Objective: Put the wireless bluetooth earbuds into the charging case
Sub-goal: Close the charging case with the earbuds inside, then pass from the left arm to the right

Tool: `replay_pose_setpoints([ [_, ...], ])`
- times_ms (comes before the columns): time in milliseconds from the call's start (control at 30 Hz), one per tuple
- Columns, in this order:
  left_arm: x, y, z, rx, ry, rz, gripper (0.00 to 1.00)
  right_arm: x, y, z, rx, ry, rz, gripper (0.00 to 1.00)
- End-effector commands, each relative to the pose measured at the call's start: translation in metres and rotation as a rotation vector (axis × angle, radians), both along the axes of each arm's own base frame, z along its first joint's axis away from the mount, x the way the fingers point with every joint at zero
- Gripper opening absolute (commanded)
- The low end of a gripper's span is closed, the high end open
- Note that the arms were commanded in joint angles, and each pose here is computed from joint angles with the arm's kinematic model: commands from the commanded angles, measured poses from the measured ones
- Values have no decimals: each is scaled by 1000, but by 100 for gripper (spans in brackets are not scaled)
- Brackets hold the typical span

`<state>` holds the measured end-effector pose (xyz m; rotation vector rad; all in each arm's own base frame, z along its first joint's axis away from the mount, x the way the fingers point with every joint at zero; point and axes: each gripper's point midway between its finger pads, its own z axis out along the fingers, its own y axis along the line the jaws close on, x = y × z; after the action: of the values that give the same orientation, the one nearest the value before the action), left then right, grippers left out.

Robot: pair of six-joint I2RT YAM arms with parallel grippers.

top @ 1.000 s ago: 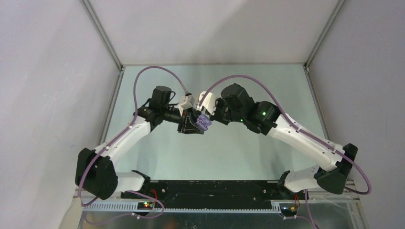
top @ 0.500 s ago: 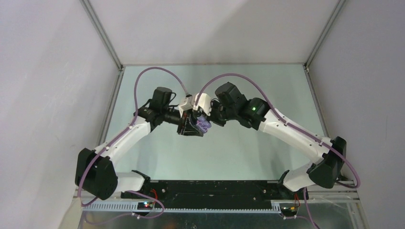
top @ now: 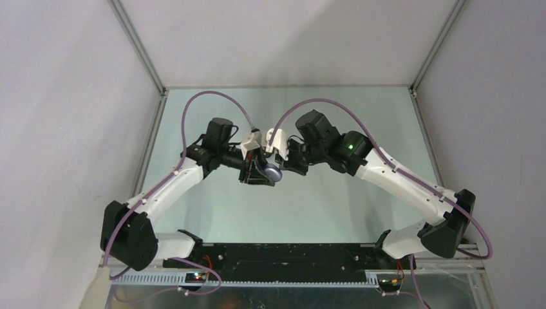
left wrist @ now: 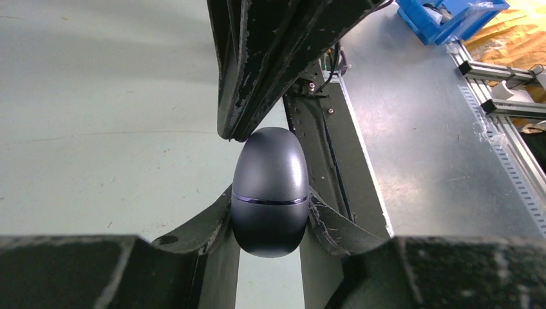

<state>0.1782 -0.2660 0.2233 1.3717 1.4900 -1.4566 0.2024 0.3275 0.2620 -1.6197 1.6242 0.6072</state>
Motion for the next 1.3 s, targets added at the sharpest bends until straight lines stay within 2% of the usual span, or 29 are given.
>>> replay_pose_setpoints([
  [0, 18, -4, 18, -34, -140, 36, 0, -22, 5, 31, 99, 61, 79, 15],
  [33, 20, -4, 18, -34, -142, 43, 0, -22, 3, 34, 111, 68, 74, 26],
  [100, 27, -7, 17, -39, -143, 74, 0, -17, -5, 44, 152, 86, 57, 40],
  [167, 32, -9, 17, -50, -131, 104, 0, -13, -14, 53, 198, 113, 46, 47],
  [267, 32, -12, 16, -63, -94, 111, 0, -7, -21, 58, 257, 177, 47, 52],
  [333, 32, -14, 17, -68, -82, 109, 0, -17, -19, 59, 303, 258, 115, 56],
  [567, 27, -18, 20, -87, -82, 83, 0, -9, -2, 32, 287, 366, 126, 63],
  [967, 17, -21, 20, -95, -68, 34, 0, 8, 0, 13, 258, 384, 91, 63],
  [1100, 17, -22, 20, -94, -68, 35, 0, 5, 0, 12, 254, 382, 103, 55],
  [1200, 18, -22, 21, -94, -71, 37, 0, 4, 0, 7, 241, 377, 113, 42],
  [1267, 18, -21, 22, -94, -72, 39, 0, 3, -1, 5, 233, 378, 120, 39],
])
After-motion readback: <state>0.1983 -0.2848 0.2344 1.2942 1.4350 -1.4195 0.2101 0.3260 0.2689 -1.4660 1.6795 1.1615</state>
